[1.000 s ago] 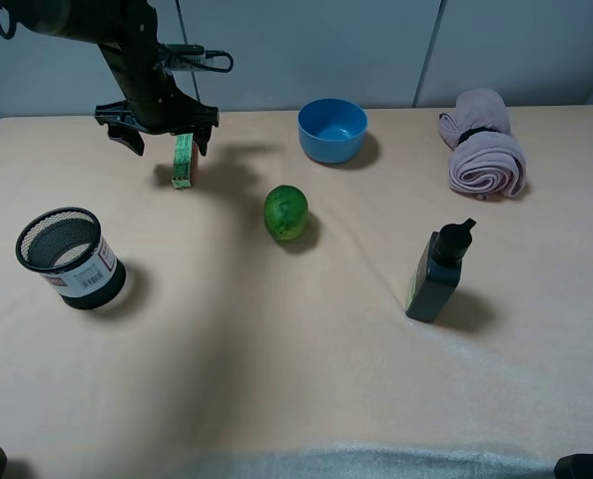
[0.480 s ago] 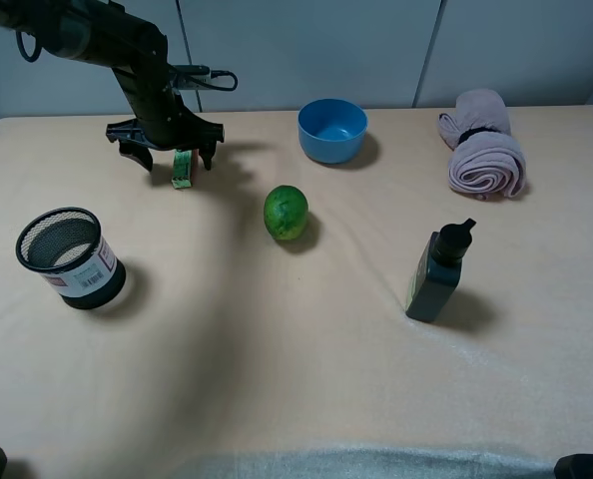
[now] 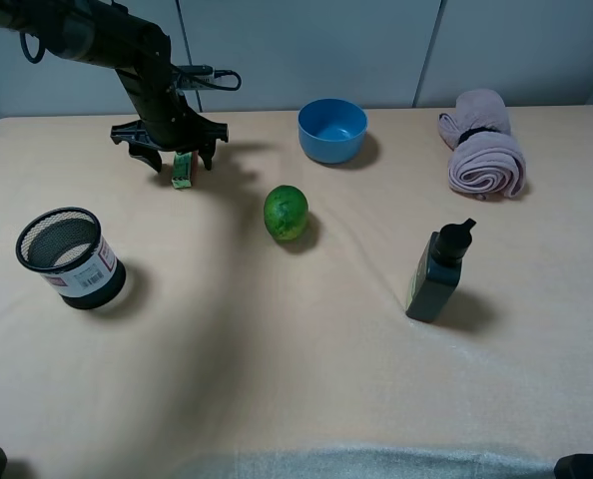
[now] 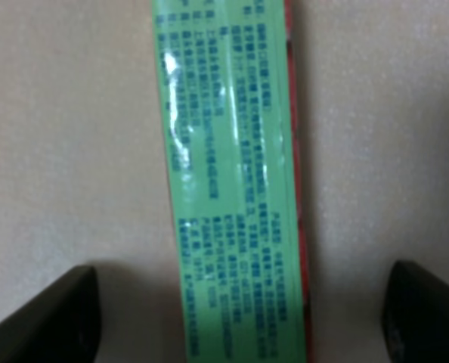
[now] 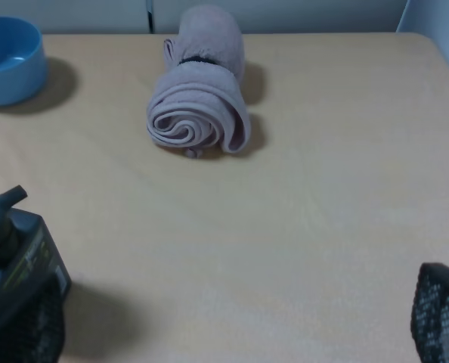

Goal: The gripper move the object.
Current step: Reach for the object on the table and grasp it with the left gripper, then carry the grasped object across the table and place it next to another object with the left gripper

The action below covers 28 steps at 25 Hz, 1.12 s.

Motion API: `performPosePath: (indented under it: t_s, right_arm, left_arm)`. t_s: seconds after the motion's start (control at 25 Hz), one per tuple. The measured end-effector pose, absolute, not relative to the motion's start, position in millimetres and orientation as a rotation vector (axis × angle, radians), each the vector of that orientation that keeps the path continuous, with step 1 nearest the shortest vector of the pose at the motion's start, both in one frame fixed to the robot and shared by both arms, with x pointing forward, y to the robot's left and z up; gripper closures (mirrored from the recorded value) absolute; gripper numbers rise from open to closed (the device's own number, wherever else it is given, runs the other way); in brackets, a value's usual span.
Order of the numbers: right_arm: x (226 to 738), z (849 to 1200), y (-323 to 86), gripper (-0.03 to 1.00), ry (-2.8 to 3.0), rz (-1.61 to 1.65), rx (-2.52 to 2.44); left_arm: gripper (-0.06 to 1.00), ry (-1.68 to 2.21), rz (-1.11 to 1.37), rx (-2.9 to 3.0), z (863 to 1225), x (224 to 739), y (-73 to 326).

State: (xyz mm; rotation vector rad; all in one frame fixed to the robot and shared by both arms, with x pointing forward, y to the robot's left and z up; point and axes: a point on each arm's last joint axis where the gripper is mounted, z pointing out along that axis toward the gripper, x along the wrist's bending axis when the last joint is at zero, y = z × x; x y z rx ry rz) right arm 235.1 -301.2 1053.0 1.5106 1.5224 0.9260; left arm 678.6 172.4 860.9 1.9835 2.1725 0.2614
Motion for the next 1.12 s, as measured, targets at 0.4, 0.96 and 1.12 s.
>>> performPosePath:
  t_s: [0.4, 0.96, 1.12]
  right_arm:
    - [235.1, 1053.0, -301.2, 0.28, 1.522, 0.926, 1.511]
    - [235.1, 1053.0, -301.2, 0.28, 1.522, 0.926, 1.511]
    - [235.1, 1053.0, -301.2, 0.28, 1.522, 0.926, 1.511]
  left_arm:
    - [0.46, 2.173, 0.26, 1.981, 860.9, 678.7, 172.3]
    - [0.64, 2.175, 0.26, 1.982, 862.2, 679.3, 172.1]
    - [0.64, 2.177, 0.259, 1.982, 862.7, 679.5, 172.1]
